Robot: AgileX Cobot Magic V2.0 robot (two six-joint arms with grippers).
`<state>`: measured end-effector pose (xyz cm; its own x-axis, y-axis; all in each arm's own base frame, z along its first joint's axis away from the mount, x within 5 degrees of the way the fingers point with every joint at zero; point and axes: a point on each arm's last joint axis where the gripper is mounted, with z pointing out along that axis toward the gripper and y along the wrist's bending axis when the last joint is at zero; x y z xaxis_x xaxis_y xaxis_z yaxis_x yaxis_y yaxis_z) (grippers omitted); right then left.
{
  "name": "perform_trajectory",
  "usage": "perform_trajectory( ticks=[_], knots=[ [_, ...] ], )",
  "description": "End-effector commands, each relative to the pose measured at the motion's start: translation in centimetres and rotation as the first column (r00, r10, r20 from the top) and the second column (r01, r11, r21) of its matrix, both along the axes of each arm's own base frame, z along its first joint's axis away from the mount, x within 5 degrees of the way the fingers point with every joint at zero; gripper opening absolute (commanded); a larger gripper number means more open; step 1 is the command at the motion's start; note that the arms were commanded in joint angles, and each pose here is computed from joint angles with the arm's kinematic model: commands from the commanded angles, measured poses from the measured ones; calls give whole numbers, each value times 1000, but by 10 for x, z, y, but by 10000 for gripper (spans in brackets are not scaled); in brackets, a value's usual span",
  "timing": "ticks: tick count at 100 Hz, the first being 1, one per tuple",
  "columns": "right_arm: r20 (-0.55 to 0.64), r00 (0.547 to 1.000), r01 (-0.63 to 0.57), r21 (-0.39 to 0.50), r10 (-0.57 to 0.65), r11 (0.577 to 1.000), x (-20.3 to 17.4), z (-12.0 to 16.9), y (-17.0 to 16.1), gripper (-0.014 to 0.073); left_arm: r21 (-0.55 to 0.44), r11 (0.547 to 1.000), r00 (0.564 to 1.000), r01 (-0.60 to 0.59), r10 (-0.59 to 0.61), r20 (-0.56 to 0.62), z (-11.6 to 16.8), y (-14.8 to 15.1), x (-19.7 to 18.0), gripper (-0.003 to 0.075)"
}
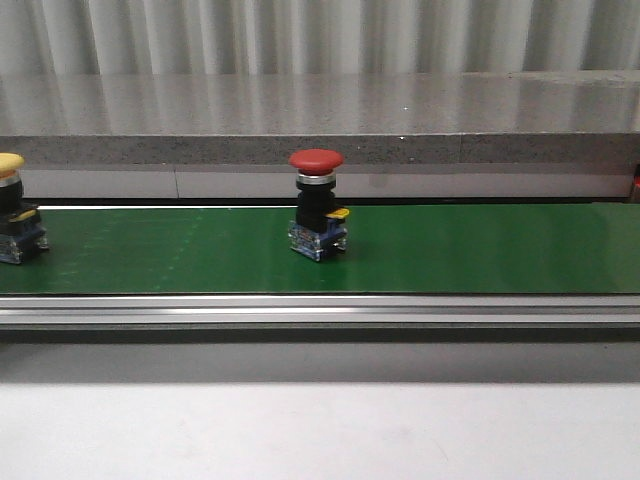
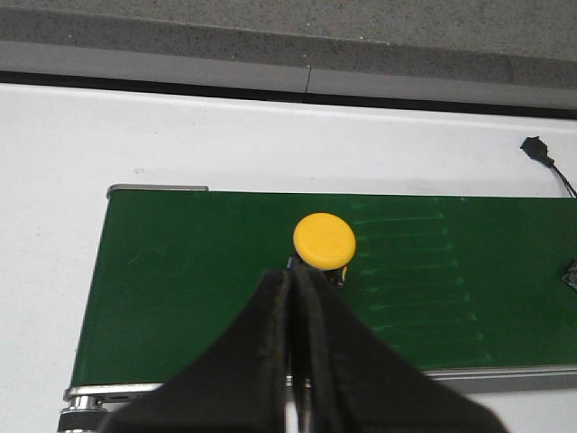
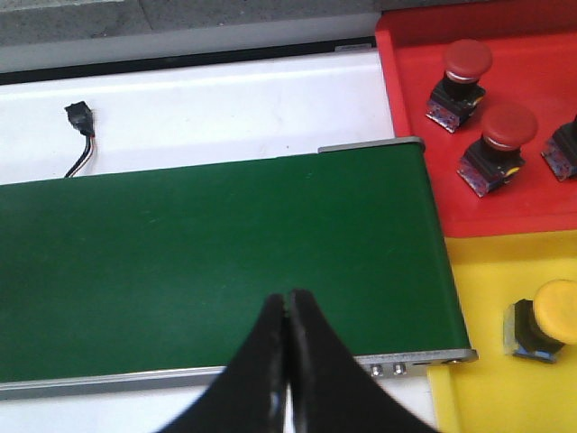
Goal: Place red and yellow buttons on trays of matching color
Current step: 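Set the yellow button on the belt's near end and open left gripper, then move the right gripper down and grasp the red button at the belt's far end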
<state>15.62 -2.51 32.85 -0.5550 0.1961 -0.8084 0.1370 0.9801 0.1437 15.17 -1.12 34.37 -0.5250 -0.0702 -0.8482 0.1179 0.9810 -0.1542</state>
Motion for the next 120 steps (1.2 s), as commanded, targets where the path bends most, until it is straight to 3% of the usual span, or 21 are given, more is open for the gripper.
perform_trajectory(
  ticks=[1, 23, 30, 37, 49, 54, 68, 87, 120],
  knots=[
    [98, 995, 15, -21, -13, 1000, 2, 15, -1, -67, -23, 1000, 994, -15, 18, 107, 13, -1, -1, -20],
    [90, 996, 13, -19, -11, 1000, 2, 14, -1, -57, -23, 999, 992, -22, 25, 122, 14, 0, 0, -20],
    [72, 997, 6, -14, -5, 1000, 1, 13, 0, 15, -23, 999, 992, -23, 25, 124, 14, 0, 0, -20],
    [52, 999, -1, -9, 2, 1000, 0, 11, 0, 176, -23, 999, 992, -23, 25, 124, 14, 0, 0, -20],
    [40, 999, -8, 15, 8, 1000, 0, 10, 2, 571, -23, 999, 992, -23, 25, 122, 14, 0, 0, -20],
    [50, 999, -15, 50, 12, 999, 0, 11, 5, 673, -23, 999, 992, -23, 25, 122, 14, 0, 0, -20],
    [35, 982, -186, 27, 185, 982, 8, 13, 19, 624, -23, 999, 992, -23, 25, 122, 14, 0, 0, -20],
    [-24, 905, -424, 25, 424, 905, 37, 13, 46, 624, -23, 999, 992, -23, 25, 122, 14, 0, 0, -20],
    [-115, 768, -631, 32, 630, 775, 91, 0, 98, 624, -23, 999, 992, -23, 25, 122, 14, 0, 0, -20]
  ],
)
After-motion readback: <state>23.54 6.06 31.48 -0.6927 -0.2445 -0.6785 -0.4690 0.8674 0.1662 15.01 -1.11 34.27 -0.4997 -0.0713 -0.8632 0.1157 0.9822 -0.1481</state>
